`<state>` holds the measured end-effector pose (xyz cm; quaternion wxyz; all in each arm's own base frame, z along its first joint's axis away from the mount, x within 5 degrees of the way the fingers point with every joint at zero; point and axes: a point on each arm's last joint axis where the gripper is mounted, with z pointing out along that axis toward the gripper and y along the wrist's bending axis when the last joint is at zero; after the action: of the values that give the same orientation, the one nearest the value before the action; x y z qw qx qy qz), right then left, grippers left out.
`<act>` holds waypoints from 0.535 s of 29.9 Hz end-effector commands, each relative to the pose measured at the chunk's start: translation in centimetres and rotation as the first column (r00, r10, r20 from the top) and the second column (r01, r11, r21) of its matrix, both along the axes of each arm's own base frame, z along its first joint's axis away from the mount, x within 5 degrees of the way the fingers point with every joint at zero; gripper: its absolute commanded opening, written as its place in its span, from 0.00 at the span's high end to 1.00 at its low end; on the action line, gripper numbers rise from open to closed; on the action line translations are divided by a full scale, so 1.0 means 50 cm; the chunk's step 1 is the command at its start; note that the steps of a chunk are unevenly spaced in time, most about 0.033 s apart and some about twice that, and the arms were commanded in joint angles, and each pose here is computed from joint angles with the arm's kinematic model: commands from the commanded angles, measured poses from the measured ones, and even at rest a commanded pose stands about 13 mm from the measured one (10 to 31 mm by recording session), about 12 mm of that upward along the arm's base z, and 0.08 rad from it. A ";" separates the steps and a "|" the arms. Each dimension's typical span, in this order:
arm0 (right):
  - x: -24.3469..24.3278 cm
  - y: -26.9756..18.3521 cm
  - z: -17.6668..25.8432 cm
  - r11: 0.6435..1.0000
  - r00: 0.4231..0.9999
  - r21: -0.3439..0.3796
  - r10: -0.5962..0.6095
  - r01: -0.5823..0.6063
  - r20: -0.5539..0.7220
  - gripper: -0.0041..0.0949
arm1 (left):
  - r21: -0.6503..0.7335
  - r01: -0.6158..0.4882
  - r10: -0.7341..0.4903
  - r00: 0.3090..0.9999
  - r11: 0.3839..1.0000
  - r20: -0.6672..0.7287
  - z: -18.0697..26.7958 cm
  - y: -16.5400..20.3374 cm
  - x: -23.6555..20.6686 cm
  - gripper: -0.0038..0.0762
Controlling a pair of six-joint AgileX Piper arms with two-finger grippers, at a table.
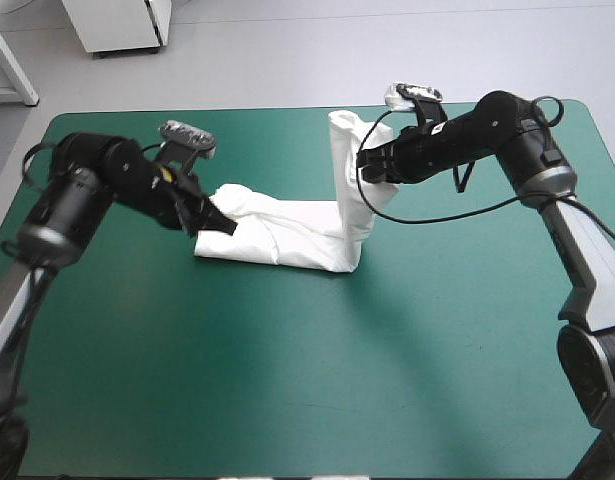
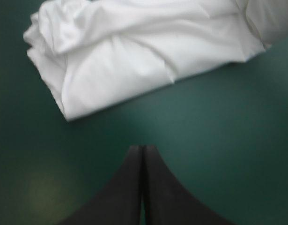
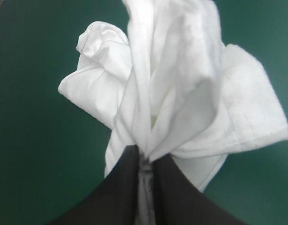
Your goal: Fold the cloth
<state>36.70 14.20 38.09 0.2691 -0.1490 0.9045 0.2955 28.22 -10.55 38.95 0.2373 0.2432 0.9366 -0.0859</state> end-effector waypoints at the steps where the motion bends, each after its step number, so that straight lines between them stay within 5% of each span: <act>1: -0.022 0.047 0.049 0.996 0.994 0.081 0.039 -0.047 0.104 0.98 | -0.061 -0.056 0.058 0.997 0.997 0.040 0.038 0.042 -0.137 0.96; 9: -0.018 0.172 0.003 0.986 0.983 0.110 0.106 -0.123 0.148 0.98 | -0.242 -0.152 0.200 0.962 0.958 0.188 0.054 0.105 -0.329 0.96; 16: 0.016 0.261 -0.069 0.981 0.983 0.128 0.131 -0.148 0.127 0.98 | -0.286 -0.155 0.200 0.970 0.946 0.136 0.039 0.118 -0.397 0.96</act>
<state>37.49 26.13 31.85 0.2552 -0.2167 0.8813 0.3334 8.81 -4.32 40.29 0.3451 0.1338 0.9181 -0.1420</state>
